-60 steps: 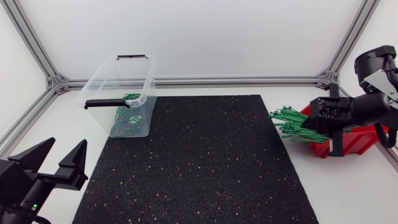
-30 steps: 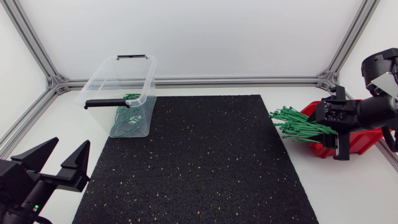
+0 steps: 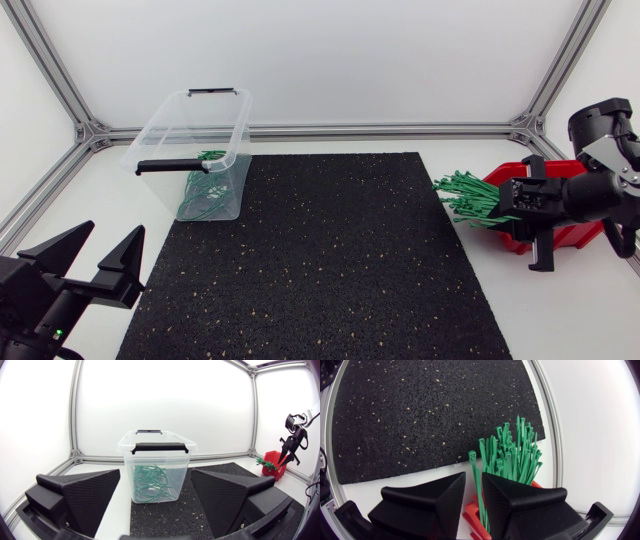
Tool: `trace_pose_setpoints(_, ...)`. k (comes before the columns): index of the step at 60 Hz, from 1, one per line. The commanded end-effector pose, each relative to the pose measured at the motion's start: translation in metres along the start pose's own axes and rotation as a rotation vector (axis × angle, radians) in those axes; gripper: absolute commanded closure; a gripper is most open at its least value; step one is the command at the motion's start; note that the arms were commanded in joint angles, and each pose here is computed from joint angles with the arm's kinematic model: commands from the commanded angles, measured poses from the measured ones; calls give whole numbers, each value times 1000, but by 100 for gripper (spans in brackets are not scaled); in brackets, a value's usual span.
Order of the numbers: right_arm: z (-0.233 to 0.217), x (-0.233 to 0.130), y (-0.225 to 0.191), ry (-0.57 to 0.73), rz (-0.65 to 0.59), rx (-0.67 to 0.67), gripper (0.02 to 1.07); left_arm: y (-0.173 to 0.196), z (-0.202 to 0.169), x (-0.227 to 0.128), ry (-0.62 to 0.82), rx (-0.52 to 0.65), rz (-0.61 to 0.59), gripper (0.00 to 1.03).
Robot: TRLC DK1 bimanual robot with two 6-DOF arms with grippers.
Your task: Take a green cable tie from the red box, thread the tail through the head to close it, then place it in the transparent bin on the left.
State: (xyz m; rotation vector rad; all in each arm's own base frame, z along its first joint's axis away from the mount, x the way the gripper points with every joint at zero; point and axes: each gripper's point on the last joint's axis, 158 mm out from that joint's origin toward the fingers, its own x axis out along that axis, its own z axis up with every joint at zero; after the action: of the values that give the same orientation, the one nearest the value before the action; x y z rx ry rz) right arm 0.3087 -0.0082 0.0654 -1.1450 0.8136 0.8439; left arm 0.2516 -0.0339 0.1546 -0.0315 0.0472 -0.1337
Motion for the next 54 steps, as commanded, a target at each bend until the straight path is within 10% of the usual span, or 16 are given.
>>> trace_pose_setpoints(1, 1, 13, 18, -6, 46, -24, 86, -2, -24, 2, 59, -28, -10, 4)
trace_pose_setpoints(54, -3, 38, 10, 2, 10, -37, 76, -2, -24, 2, 59, -36, -10, 4)
